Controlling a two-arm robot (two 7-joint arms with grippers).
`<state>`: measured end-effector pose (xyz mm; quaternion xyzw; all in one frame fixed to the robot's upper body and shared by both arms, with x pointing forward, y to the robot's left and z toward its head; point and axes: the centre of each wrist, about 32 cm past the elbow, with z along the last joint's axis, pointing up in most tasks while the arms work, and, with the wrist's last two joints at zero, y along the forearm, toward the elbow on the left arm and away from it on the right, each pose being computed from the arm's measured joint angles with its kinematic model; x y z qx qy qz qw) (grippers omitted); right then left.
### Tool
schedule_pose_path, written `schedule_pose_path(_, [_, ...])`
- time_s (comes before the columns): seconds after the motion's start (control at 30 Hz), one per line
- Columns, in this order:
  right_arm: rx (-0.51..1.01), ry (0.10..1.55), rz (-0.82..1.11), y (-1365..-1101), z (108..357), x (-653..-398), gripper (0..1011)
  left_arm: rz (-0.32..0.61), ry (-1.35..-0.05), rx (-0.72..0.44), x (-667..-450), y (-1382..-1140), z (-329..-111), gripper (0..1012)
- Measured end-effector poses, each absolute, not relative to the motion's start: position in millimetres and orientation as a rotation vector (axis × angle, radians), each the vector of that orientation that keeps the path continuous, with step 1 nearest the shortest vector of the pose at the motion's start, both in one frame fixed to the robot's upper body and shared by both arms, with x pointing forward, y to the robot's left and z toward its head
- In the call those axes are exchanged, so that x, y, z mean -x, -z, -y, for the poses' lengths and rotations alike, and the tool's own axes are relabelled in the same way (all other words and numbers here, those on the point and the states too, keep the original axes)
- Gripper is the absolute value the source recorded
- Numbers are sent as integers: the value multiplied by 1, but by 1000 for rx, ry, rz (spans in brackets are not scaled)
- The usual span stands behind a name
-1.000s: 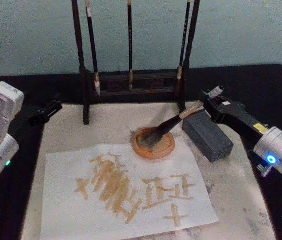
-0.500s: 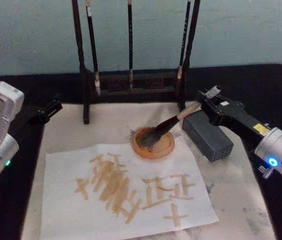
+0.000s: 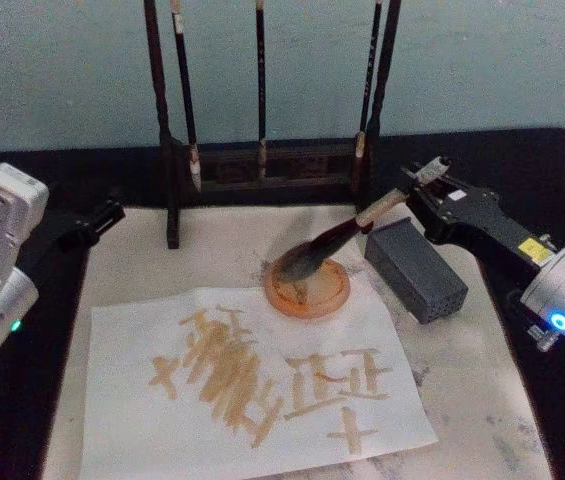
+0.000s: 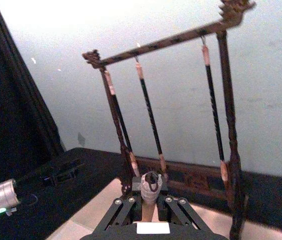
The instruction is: Pick up the brush from the inkstone, write on the paper, then place the brush back to its original position.
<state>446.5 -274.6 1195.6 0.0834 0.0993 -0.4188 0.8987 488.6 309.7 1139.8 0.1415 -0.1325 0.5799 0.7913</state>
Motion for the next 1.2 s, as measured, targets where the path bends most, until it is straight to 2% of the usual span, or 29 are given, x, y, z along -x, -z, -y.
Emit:
schedule_pose_path(0.6, [-80, 765, -13, -1216, 254, -420, 163, 285, -1248, -304, -489, -1140, -310, 1002])
schedule_pose_path(1.2, [5, 611, 37, -1203, 220, -392, 163, 285, -1248, -304, -489, -1140, -310, 1002])
